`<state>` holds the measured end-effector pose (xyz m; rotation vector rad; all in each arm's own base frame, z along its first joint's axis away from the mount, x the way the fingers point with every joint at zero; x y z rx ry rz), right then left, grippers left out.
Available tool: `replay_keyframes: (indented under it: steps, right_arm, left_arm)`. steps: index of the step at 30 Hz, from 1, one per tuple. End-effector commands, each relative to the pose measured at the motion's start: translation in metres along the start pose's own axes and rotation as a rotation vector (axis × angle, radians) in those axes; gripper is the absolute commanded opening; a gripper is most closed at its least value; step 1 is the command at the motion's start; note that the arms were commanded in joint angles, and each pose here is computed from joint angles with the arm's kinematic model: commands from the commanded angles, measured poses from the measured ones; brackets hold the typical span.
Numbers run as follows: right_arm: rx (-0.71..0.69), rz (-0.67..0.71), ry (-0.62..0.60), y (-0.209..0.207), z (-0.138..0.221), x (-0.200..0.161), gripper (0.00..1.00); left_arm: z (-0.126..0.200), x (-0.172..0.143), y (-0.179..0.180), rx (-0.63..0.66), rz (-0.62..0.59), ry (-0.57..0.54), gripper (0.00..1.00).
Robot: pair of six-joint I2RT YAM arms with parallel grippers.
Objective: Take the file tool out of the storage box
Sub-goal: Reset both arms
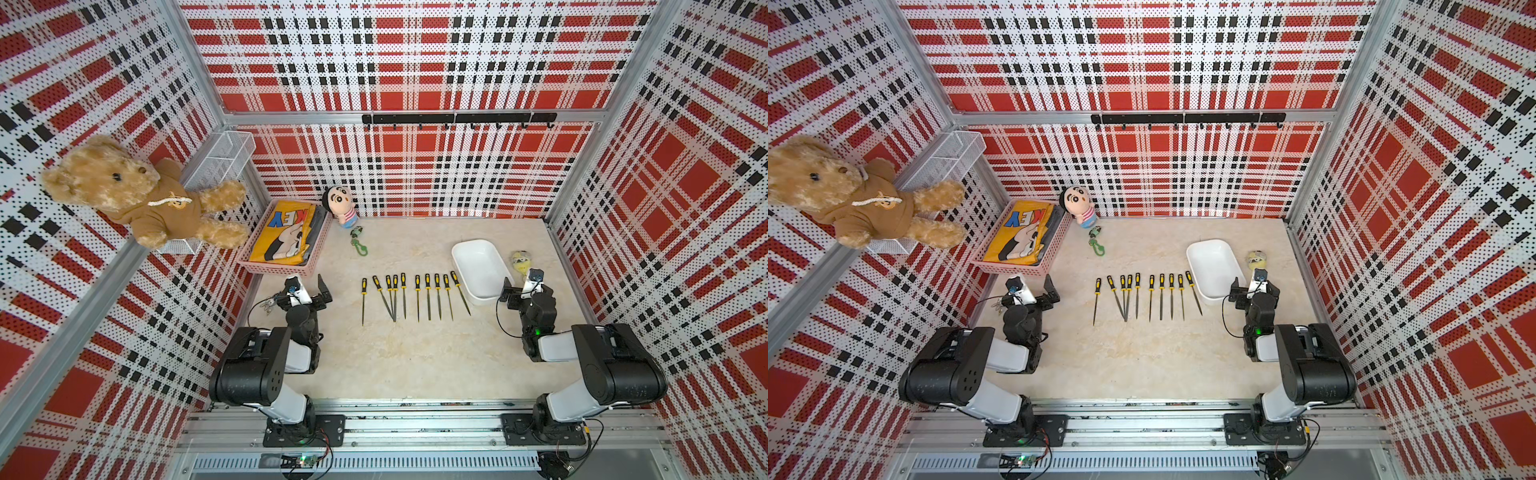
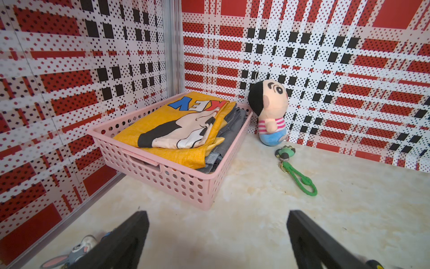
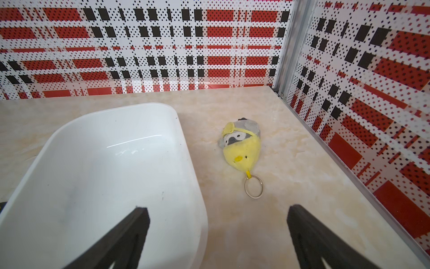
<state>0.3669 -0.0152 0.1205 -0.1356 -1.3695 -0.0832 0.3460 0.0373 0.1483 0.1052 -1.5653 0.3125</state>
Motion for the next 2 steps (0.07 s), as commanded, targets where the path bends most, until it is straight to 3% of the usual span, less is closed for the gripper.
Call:
replay_keyframes:
  steps: [1, 2]
  right_arm:
    - [0.0, 0.004, -0.026, 0.0017, -0.002, 0.0075, 1.0]
    - [0.0, 0.004, -0.029, 0.0016, -0.0018, 0.0081, 1.0]
  left_arm:
    - [-0.002, 0.0068, -0.0018, 0.002, 0.001, -0.03, 0.99]
    - [-0.0025, 0.0066, -0.0028, -0.003, 0.0, -0.028, 0.99]
Point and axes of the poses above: each gripper's point midway between its finger pads, its own z axis back along the fingers, its own y axis along the line the jaws close on, x = y × z, the point moved 2 cm from there along z, back along the fingers, and after that the axes turned 2 degrees about z, right-handed, at the moved point
